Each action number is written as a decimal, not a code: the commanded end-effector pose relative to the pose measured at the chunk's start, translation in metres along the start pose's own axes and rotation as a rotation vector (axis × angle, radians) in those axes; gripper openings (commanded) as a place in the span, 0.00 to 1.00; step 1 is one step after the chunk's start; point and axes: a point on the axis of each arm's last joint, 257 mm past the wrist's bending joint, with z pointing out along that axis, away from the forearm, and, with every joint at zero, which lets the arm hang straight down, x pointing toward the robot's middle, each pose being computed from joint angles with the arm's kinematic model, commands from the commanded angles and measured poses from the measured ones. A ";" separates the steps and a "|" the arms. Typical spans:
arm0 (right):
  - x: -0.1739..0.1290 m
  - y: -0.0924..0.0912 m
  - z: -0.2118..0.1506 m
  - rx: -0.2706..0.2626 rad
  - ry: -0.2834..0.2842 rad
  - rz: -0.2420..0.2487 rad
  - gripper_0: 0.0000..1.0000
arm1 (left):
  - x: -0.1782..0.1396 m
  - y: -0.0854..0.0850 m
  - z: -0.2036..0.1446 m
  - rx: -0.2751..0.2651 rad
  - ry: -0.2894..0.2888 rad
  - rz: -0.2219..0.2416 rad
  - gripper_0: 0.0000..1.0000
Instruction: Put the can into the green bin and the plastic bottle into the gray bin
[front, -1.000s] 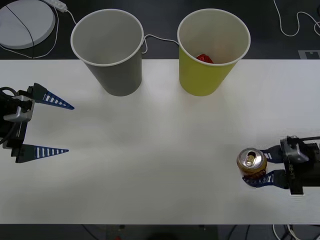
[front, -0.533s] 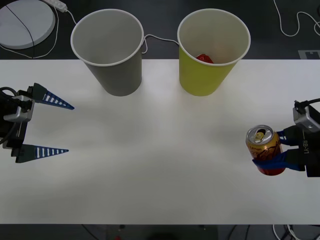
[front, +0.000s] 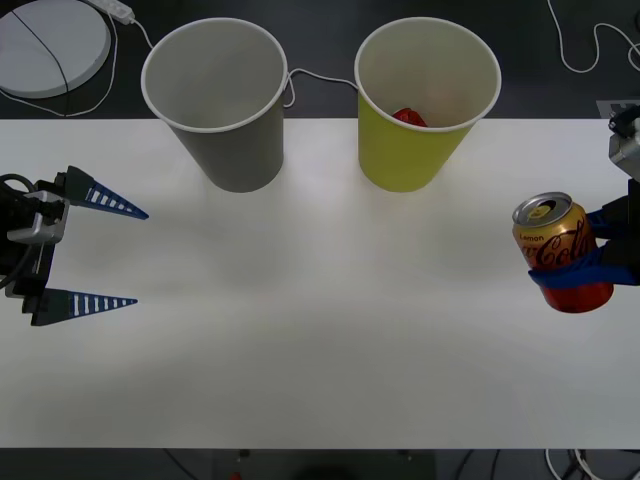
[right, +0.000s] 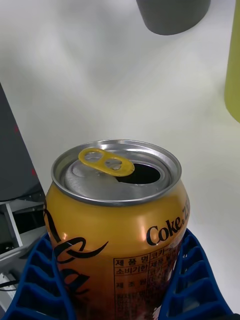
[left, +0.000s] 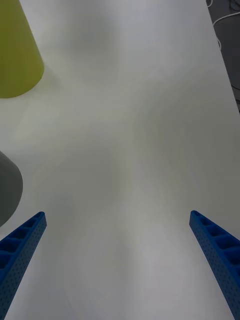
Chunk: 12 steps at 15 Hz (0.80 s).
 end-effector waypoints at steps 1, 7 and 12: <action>-0.022 -0.008 -0.014 0.035 0.049 0.024 0.00 | 0.000 0.000 0.000 0.000 0.000 0.000 1.00; -0.073 -0.040 -0.027 0.095 0.113 0.039 0.00 | 0.000 0.000 0.000 0.000 0.000 0.000 1.00; -0.124 -0.084 -0.028 0.128 0.162 0.053 0.00 | 0.000 0.000 0.000 0.000 0.000 0.000 1.00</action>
